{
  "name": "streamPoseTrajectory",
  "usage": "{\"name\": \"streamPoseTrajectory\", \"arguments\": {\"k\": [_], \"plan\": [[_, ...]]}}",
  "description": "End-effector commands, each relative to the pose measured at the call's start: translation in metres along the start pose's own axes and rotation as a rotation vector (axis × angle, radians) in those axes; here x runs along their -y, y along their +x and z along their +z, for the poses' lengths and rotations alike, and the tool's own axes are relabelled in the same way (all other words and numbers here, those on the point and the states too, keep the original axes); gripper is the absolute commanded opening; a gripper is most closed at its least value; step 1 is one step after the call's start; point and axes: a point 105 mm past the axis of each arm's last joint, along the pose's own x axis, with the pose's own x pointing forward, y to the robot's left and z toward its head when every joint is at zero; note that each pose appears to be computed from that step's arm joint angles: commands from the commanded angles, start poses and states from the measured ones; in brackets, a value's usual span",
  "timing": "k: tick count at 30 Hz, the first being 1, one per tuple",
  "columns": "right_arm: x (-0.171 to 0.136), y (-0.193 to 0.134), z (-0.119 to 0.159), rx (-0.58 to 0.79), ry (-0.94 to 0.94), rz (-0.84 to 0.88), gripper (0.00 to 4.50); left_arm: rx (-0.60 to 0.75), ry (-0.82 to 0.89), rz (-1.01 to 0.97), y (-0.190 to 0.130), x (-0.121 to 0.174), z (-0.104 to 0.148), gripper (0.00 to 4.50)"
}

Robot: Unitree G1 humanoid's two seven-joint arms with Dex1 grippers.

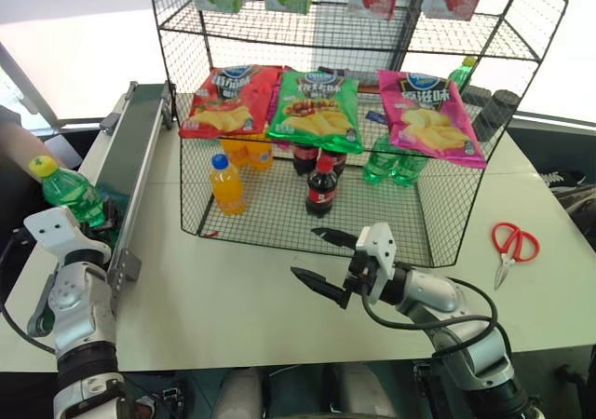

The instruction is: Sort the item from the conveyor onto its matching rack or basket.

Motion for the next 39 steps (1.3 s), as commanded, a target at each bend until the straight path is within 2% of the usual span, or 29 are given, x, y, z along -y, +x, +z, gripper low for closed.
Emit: {"name": "streamPoseTrajectory", "arguments": {"k": [1,6,11,14,17,19,22,27,32,39], "plan": [[-0.006,0.004,0.017,0.056,-0.027,0.029,4.50,0.063,0.011,-0.018,0.001,0.004,0.016,2.67],[-0.006,0.004,0.018,0.057,-0.025,0.031,4.50,0.074,0.025,-0.037,0.002,0.005,0.022,2.67],[0.002,0.000,0.019,0.047,-0.057,0.010,4.50,0.168,0.059,-0.163,0.004,0.019,0.057,2.67],[0.005,-0.002,0.019,0.042,-0.071,0.005,4.50,0.218,0.038,-0.308,-0.001,0.043,0.079,2.67],[0.008,-0.004,0.018,0.039,-0.081,0.007,4.50,0.219,0.017,-0.548,-0.019,0.087,0.092,2.67],[0.010,-0.006,0.018,0.040,-0.086,0.005,4.50,0.160,-0.007,-0.740,-0.039,0.116,0.088,2.67],[0.014,-0.007,0.020,0.047,-0.093,-0.005,4.50,0.072,0.013,-0.961,-0.068,0.143,0.073,2.67],[0.016,-0.008,0.027,0.065,-0.095,-0.012,4.50,-0.033,-0.006,-1.204,-0.099,0.185,0.047,2.67],[0.012,-0.003,0.030,0.070,-0.091,-0.010,4.50,-0.056,-0.016,-1.403,-0.118,0.229,0.025,2.67],[0.011,-0.002,0.034,0.089,-0.076,-0.053,4.50,-0.043,-0.004,-1.591,-0.135,0.262,0.013,2.67]]}}
